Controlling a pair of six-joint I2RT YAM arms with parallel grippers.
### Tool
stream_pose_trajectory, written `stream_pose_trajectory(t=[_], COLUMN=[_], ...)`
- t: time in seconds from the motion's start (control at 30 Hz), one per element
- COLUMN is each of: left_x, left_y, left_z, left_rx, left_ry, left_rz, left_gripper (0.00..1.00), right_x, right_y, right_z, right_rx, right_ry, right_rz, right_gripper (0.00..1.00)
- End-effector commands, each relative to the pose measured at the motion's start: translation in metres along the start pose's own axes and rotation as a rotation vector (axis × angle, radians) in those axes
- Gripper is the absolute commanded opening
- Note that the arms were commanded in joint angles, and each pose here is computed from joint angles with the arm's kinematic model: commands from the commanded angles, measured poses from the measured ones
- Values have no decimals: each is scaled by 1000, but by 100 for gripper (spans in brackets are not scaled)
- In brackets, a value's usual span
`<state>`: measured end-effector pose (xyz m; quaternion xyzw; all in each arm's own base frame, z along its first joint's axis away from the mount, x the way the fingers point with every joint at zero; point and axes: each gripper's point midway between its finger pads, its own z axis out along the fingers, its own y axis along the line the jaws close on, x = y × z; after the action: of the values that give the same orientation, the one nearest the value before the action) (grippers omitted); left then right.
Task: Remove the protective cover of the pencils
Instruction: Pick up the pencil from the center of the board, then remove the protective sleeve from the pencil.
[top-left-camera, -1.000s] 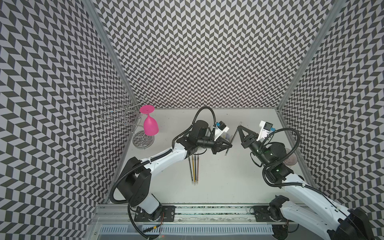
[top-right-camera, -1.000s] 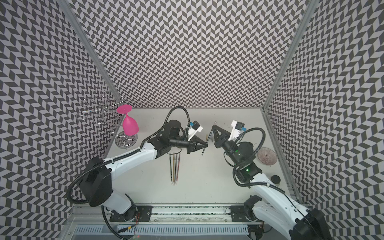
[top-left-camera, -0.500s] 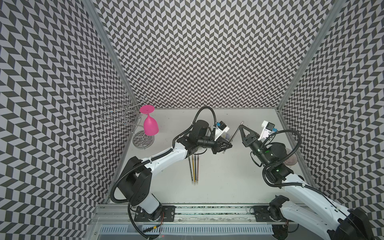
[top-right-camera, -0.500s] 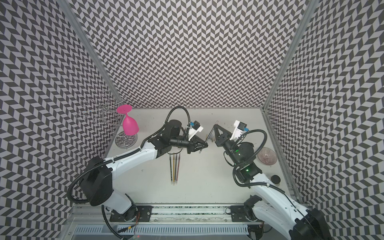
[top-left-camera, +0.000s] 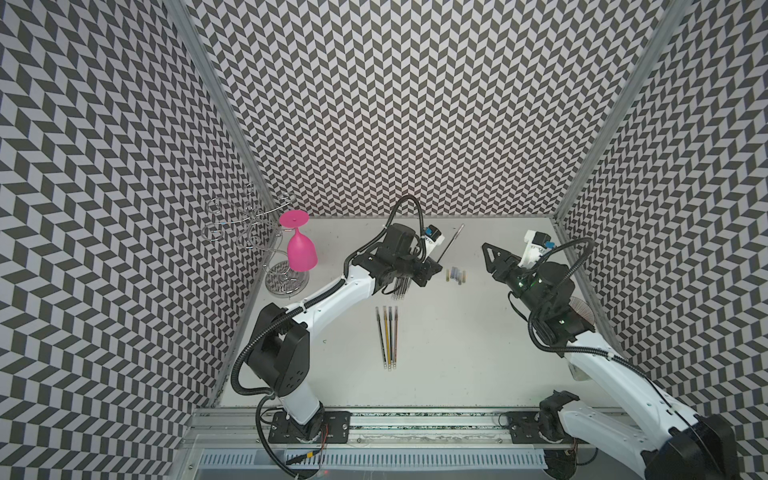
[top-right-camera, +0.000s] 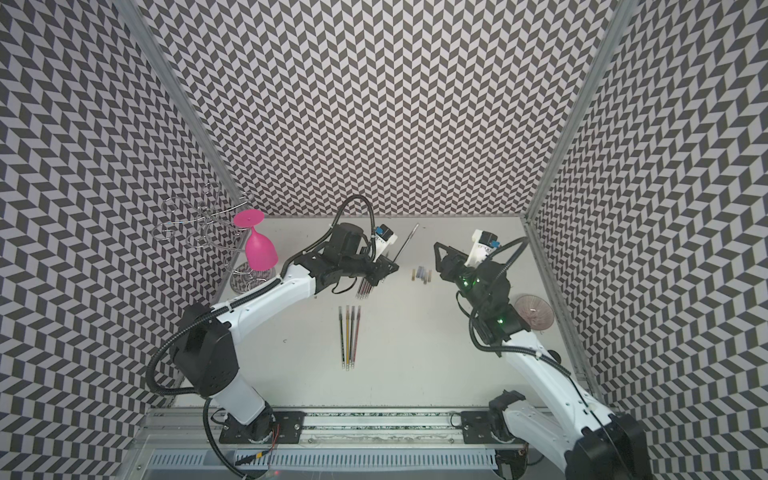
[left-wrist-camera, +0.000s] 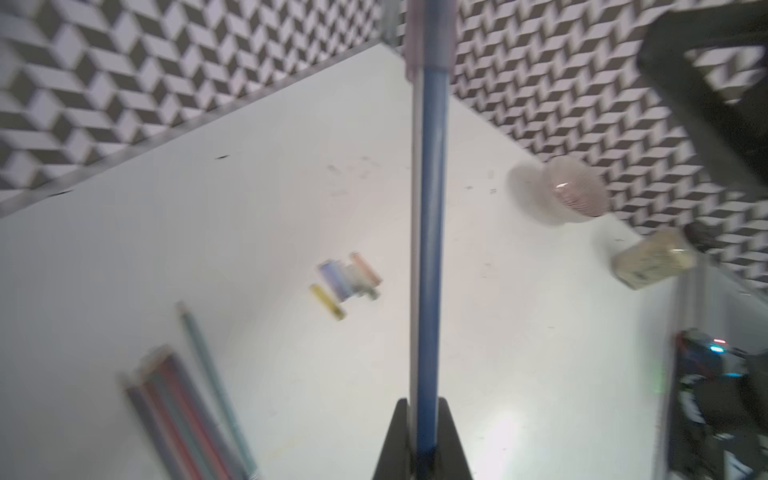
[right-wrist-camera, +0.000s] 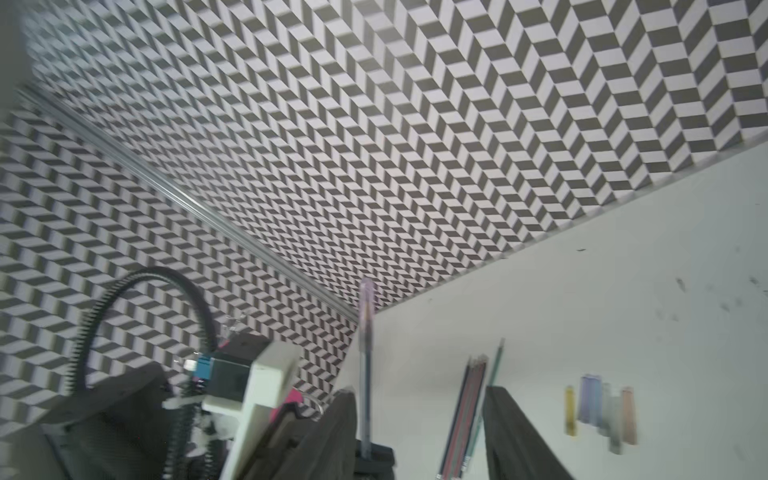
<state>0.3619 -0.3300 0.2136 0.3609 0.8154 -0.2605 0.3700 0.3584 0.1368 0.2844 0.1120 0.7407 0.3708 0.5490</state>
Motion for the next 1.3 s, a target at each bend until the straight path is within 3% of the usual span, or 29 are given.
stream_pose_trajectory(t=[0.0,0.07,0.17,0.3,0.47,0.73,0.77,1.0,1.27], left_x=[59,77,97,115,132,122,122,117,113], left_y=[38,27,1,-28,-40,-41,-40,-43,-44], left_z=[3,15,31,41,51,49,48,47,46], left_rx=[-197,-128,-18,39,36,25,24,30,30], left_ry=[277,361,436,489,553,518,515,501,488], left_rz=[83,91,121,178,203,199,198,196,193], left_gripper=[0,0,0,0,0,0,0,0,0], right_x=[68,93,120,134,133,129,129,128,137], right_y=[-32,-31,-25,-35,-42,-46,-46,-45,-61], right_z=[5,2,-4,-7,-5,-3,-3,1,11], right_rx=[-62,-198,-334,-337,-300,-277,-275,-291,-226], right_ry=[339,466,552,577,563,549,551,546,587], right_rz=[14,43,99,119,125,145,148,206,277], right_gripper=[52,51,51,57,68,77,75,30,32])
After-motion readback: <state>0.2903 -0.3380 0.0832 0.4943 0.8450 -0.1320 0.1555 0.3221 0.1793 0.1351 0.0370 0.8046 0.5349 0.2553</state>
